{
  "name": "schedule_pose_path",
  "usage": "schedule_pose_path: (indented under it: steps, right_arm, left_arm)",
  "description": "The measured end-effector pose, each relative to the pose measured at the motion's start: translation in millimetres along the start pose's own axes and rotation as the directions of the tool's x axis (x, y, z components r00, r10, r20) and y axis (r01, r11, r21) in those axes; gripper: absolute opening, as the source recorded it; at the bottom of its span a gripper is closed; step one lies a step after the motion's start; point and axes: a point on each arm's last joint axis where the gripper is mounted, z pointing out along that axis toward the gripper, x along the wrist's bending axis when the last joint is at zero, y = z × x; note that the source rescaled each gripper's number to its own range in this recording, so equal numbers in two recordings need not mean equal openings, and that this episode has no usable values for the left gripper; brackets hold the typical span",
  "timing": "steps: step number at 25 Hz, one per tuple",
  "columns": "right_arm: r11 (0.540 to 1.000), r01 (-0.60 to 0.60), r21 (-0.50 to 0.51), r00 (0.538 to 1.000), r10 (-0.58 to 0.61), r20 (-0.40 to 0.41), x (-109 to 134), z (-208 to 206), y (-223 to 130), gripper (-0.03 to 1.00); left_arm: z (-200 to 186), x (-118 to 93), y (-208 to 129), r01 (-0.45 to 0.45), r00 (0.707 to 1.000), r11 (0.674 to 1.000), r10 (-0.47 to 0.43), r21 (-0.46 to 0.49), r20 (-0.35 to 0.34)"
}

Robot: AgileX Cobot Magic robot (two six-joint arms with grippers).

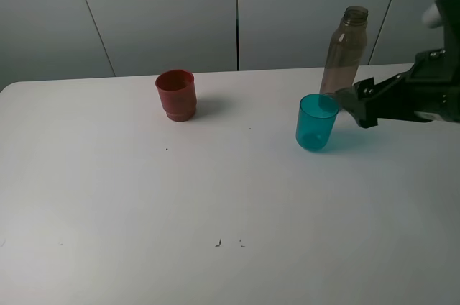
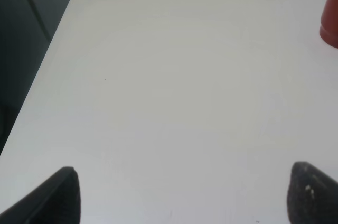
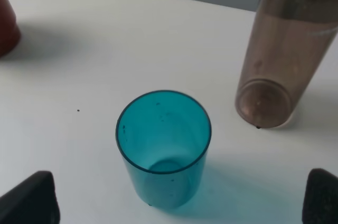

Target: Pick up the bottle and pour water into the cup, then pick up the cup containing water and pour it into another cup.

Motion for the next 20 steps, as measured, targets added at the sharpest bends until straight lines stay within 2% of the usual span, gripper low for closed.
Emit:
schedule_pose_path:
  steps: [4, 7, 15, 20]
  right_arm:
    - [1.000, 0.001, -0.031, 1.000, 0.000, 0.019, -2, -57, 25, 1.00]
    - [0.999, -0.006, 0.034, 0.999, 0.005, 0.032, -3, -92, 25, 1.00]
    - [0.975, -0.031, 0.219, 0.999, 0.022, 0.043, -4, -150, -12, 1.00]
    - [0.980, -0.032, 0.195, 0.999, 0.024, 0.043, -4, -177, -35, 1.00]
  left_arm:
    - [0, 0, 0, 0.000, 1.000, 1.000, 0.000, 0.000, 0.000]
    - [0, 0, 0, 0.000, 1.000, 1.000, 0.000, 0.000, 0.000]
    - [0, 0, 0, 0.000, 1.000, 1.000, 0.000, 0.000, 0.000]
    - [0, 0, 0, 0.000, 1.000, 1.000, 0.000, 0.000, 0.000]
